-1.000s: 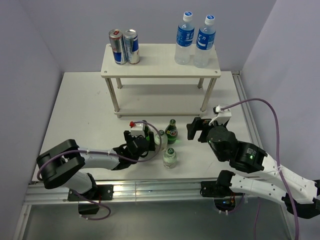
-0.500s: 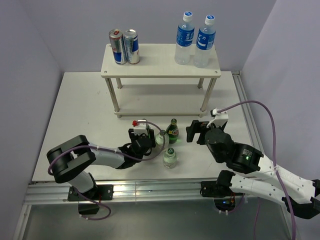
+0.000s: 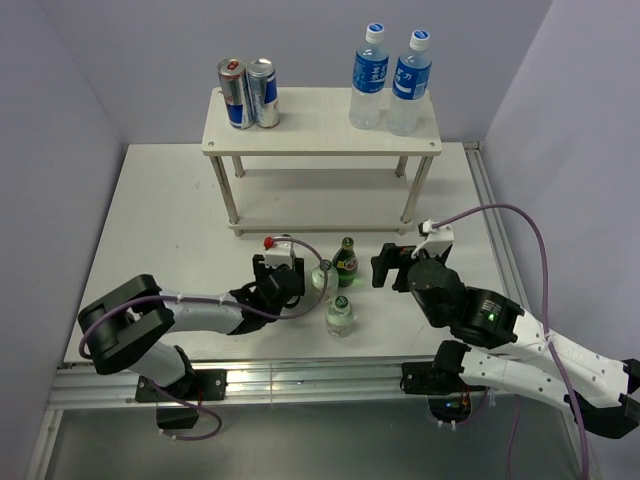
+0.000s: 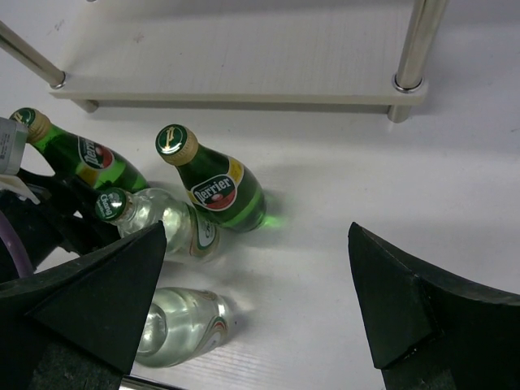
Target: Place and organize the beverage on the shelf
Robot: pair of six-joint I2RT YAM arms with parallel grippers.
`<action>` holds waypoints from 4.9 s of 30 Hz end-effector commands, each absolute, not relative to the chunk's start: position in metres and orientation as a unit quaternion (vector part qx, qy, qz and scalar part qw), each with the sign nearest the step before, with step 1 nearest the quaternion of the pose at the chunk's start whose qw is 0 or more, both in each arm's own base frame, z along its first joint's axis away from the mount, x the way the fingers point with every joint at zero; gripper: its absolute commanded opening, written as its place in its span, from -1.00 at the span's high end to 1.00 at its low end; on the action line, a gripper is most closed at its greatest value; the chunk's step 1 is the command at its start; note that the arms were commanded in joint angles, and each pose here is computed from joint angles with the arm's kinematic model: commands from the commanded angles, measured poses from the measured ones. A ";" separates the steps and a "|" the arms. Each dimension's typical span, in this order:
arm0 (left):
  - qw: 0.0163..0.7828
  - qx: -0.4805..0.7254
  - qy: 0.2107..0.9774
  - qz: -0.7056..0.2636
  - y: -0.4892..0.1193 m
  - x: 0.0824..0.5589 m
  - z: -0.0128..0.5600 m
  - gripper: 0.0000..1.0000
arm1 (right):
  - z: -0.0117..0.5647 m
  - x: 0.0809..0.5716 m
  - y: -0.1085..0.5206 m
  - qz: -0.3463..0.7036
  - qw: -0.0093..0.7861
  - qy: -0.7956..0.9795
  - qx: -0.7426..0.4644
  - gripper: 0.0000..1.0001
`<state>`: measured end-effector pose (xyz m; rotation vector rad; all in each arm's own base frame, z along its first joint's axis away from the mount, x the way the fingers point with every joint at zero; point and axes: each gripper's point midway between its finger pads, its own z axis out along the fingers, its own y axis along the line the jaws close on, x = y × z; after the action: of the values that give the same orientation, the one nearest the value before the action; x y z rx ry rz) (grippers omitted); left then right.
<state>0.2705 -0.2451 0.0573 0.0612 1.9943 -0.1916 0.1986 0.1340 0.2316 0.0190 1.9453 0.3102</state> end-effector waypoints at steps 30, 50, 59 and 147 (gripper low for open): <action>0.659 -0.082 0.740 -0.106 -0.198 0.441 0.203 0.99 | 0.230 0.202 0.141 0.139 0.559 0.817 0.011 -1.00; 0.632 -0.100 0.764 -0.086 -0.186 0.480 0.159 -0.46 | 0.226 0.200 0.135 0.137 0.558 0.818 0.019 -1.00; 0.627 -0.095 0.768 -0.085 -0.185 0.454 0.159 -0.99 | 0.227 0.200 0.134 0.138 0.560 0.817 0.022 -1.00; 0.585 0.085 0.781 -0.201 -0.319 0.246 0.100 0.99 | 0.130 0.240 0.183 0.095 0.521 0.848 0.024 -1.00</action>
<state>0.2323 -0.3269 0.0545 0.3219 1.9260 -0.4347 0.2372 0.1847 0.1162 0.0064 2.0806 0.1959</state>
